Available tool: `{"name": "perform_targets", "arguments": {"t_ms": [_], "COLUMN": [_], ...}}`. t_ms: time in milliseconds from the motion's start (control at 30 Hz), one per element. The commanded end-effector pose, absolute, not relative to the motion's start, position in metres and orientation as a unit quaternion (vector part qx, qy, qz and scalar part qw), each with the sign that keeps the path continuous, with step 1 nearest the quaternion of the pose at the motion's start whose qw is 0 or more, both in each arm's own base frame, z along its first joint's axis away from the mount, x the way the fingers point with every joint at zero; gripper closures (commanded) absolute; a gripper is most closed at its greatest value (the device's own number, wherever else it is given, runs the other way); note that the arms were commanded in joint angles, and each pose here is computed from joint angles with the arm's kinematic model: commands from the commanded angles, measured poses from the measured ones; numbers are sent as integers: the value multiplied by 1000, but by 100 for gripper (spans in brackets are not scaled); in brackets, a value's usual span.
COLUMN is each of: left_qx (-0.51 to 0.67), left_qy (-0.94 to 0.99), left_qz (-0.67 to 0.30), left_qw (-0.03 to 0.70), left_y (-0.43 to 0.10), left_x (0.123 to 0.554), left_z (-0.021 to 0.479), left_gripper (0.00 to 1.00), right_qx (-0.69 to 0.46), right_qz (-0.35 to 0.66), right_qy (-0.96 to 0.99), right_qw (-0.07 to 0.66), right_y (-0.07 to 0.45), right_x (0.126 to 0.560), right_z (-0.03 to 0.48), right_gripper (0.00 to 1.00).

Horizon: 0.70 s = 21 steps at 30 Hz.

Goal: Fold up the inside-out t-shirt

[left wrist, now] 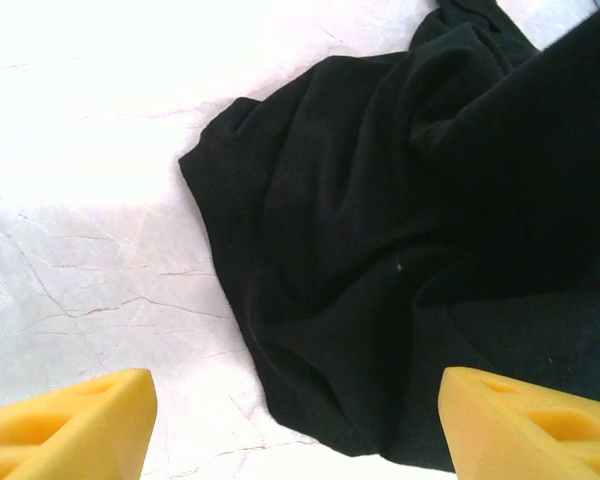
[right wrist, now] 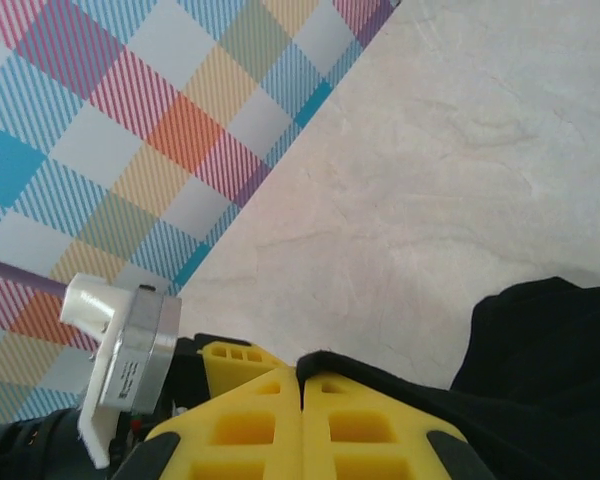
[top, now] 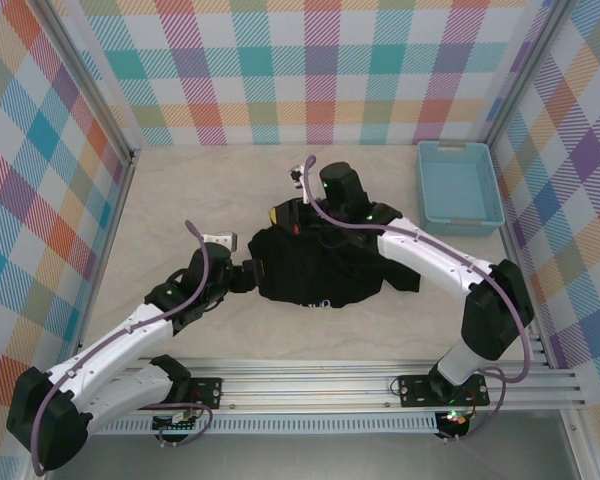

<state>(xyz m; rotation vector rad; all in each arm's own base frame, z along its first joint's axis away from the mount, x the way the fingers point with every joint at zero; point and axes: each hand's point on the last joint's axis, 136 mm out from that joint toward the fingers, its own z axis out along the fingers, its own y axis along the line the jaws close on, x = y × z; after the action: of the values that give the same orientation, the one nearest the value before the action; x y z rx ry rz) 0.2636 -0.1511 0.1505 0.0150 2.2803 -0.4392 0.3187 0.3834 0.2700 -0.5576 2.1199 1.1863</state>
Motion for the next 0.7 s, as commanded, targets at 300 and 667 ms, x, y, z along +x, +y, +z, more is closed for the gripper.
{"name": "perform_targets", "arguments": {"t_ms": [300,667], "left_qx": [109,284], "left_qy": [872,884], "left_qz": [-275,-174], "left_qw": [390,328], "left_y": [-214,-297], "left_x": [273,288], "left_z": [164,137], "left_gripper": [24,29], "right_qx": [-172,-45], "right_qz": [337,253], "right_qy": [883,926], "right_qw": [277,276], "right_y": [326,194], "right_x": [351,342], "right_z": [207,158], "right_gripper": [52,48]}}
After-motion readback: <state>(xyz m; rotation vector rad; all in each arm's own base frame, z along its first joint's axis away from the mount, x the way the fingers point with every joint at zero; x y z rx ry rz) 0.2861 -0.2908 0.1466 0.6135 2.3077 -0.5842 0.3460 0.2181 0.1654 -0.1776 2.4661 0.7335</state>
